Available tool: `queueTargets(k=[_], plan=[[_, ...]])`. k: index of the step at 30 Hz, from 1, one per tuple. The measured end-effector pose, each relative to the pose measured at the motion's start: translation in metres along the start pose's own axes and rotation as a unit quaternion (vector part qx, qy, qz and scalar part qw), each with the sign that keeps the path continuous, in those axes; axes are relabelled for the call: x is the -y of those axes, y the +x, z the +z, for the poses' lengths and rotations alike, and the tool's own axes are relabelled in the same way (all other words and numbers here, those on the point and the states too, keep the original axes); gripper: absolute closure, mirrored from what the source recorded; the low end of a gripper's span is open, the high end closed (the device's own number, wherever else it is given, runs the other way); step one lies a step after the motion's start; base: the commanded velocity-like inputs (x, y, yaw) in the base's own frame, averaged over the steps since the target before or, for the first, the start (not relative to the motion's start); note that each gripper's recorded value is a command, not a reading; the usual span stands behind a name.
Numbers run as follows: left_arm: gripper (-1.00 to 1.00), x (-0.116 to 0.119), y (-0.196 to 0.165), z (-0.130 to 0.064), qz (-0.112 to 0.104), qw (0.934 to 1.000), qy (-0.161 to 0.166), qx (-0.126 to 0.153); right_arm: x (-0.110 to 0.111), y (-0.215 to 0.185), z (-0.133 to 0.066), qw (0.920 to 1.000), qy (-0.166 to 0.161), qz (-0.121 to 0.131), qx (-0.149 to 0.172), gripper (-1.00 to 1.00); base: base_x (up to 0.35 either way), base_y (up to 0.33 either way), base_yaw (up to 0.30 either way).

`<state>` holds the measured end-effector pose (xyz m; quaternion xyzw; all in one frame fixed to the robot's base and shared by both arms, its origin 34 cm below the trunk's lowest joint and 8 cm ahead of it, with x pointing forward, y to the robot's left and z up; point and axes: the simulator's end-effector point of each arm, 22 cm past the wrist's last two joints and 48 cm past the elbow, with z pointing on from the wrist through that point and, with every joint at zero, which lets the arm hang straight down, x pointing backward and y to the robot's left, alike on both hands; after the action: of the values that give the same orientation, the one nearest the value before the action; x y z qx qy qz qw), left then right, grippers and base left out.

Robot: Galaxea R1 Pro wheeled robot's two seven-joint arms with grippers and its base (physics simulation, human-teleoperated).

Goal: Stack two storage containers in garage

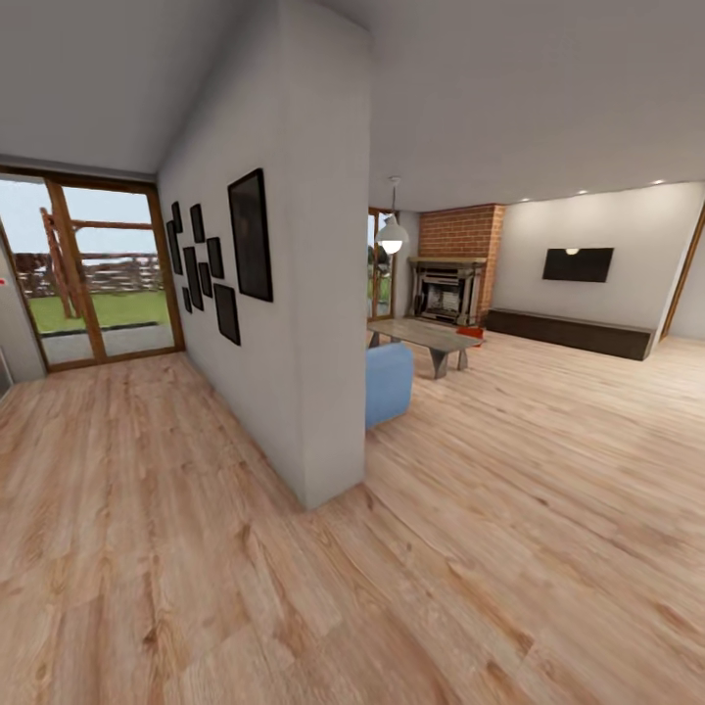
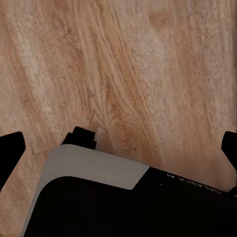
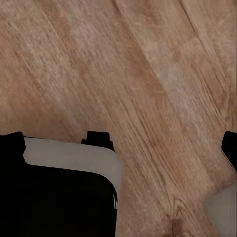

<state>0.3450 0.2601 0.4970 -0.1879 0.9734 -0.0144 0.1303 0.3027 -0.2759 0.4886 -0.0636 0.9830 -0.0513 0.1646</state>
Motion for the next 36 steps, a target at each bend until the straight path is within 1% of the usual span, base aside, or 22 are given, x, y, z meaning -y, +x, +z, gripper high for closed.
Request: queueTargets(k=[23, 36], plan=[[-1.00, 0.0019, 0.0011, 0.0000, 0.000, 1.0000, 0.001, -0.001, 0.0004, 0.0003, 0.0000, 1.0000, -0.001, -0.001, 0.000, -1.00, 0.323, 0.000, -0.005], [-1.00, 0.0021, 0.0008, 0.0000, 0.000, 1.0000, 0.001, 0.000, 0.0012, 0.0005, 0.0001, 1.0000, -0.001, 0.002, 0.000, -1.00, 0.323, 0.000, -0.233]])
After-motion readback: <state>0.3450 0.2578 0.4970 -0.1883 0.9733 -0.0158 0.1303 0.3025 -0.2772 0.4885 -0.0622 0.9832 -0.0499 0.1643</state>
